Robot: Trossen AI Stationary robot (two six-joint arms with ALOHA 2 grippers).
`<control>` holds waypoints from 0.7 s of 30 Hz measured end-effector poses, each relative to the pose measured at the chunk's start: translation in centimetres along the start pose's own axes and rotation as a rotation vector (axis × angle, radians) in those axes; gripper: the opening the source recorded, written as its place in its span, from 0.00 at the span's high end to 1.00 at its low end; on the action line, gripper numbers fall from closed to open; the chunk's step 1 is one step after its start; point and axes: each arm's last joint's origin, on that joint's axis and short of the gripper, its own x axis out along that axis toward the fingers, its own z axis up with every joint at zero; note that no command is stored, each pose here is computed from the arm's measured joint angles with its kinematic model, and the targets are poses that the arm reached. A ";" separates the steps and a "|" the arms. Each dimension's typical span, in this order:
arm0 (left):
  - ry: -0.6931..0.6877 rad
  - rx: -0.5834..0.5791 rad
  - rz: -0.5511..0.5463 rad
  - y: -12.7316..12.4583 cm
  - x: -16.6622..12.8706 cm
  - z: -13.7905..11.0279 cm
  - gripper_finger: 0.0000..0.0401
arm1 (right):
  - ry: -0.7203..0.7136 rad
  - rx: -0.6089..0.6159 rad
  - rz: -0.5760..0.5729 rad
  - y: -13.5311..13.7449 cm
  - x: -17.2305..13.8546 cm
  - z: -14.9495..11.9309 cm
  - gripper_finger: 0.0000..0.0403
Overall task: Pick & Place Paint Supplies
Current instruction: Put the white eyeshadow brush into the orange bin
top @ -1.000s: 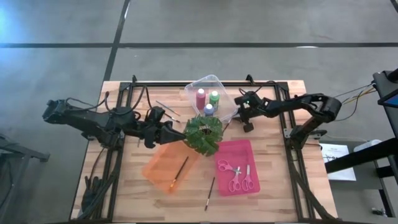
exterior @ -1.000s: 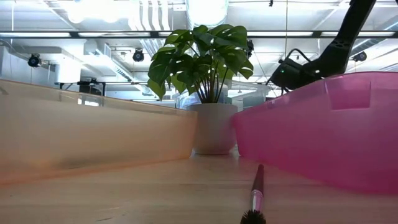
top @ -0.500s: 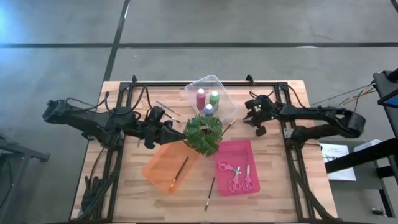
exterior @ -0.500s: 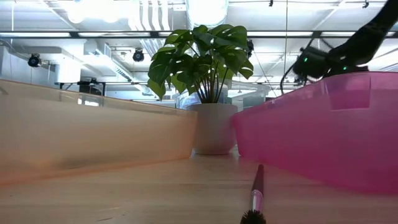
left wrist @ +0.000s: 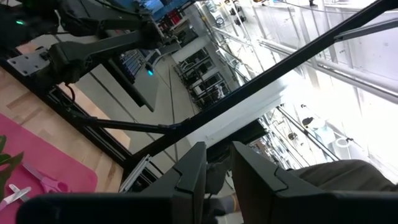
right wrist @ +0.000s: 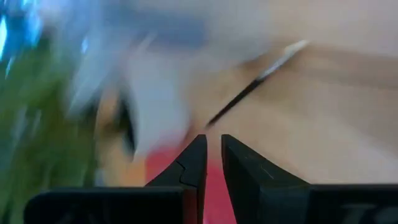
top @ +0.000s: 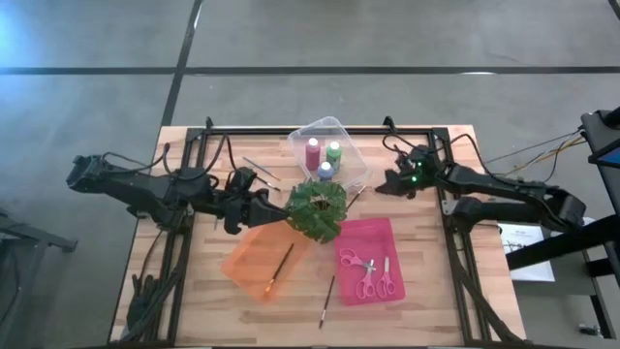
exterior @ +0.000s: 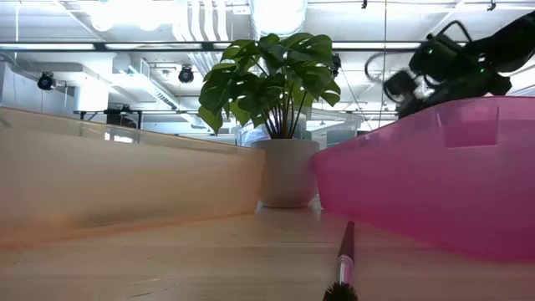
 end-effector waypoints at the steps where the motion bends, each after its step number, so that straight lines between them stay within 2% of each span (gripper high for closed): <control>1: 0.000 0.000 0.000 0.0 0.0 0.0 0.79 | 0.043 -0.073 0.039 0.2 -0.2 -0.2 0.88; 3: 0.000 0.000 0.000 0.0 0.0 0.0 0.79 | 0.107 -0.158 0.102 0.6 -0.7 -0.6 0.88; 6: 0.000 0.000 0.000 0.0 0.0 0.0 0.79 | 0.170 -0.153 0.117 0.5 -1.3 -1.1 0.88; 15: -0.004 -0.001 0.000 0.0 0.0 0.0 0.79 | 0.115 -0.611 0.083 0.1 -1.7 -1.4 0.87; 18: -0.015 0.000 0.007 0.0 0.0 0.0 0.79 | 0.087 -0.751 0.048 -0.1 -1.6 -1.2 0.80; 21: -0.023 -0.001 0.012 0.0 0.0 0.1 0.79 | 0.007 -0.827 -0.065 -0.4 -1.4 -0.7 0.69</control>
